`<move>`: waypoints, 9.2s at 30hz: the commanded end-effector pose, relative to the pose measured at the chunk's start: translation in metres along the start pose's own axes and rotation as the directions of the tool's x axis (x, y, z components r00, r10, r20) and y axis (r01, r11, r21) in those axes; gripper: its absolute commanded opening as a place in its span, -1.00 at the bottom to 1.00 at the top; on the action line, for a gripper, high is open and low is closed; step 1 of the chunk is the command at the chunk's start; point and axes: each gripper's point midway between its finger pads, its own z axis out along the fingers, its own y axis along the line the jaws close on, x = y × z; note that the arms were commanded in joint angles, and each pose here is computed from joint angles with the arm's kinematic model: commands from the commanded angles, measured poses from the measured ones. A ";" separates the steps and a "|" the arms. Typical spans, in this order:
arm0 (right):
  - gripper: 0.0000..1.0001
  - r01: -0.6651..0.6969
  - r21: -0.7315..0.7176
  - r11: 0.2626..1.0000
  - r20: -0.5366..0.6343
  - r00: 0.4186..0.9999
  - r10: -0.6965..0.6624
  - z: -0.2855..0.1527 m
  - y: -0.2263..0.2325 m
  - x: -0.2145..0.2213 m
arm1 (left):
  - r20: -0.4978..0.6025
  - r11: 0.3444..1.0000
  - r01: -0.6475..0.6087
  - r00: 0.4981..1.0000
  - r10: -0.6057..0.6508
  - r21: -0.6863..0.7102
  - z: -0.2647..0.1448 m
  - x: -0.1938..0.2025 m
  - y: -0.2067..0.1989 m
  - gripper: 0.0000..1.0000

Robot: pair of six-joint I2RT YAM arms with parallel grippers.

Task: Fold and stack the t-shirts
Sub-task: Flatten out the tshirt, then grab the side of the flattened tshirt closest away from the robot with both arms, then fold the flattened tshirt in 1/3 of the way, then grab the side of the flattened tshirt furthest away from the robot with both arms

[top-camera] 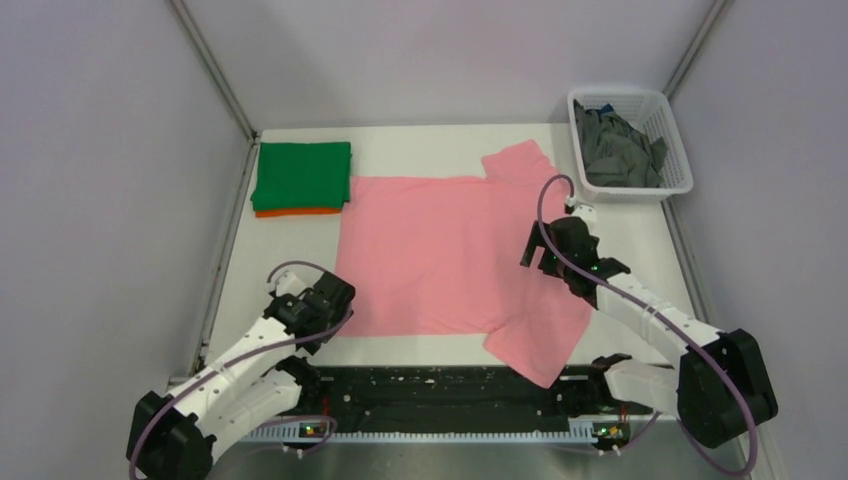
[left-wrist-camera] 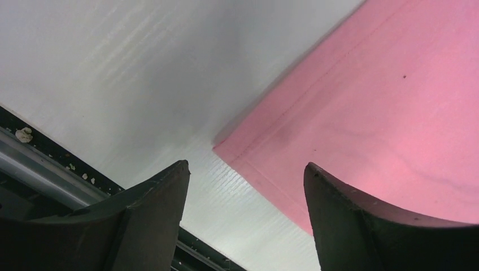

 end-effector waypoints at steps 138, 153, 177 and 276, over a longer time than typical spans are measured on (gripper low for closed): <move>-1.00 0.096 -0.036 0.995 -0.025 0.995 -0.097 -0.090 0.028 -0.047 | 0.118 0.970 0.054 0.989 -0.084 0.237 -0.030 -0.088 -0.093 -1.00; -1.00 0.117 -0.035 0.993 0.021 0.993 -0.116 -0.046 0.024 -0.098 | 0.097 0.982 0.041 0.993 -0.060 0.183 -0.007 -0.123 -0.124 -1.00; 0.66 0.122 0.029 0.992 0.095 0.988 -0.124 0.067 0.002 -0.163 | -0.069 0.987 0.078 0.995 -0.068 0.141 0.044 -0.185 -0.196 0.98; 0.98 -0.005 -0.131 0.991 0.177 0.984 0.028 -0.071 -0.018 -0.016 | 0.100 0.983 -0.160 0.981 0.169 -0.093 0.116 -0.174 -0.175 0.20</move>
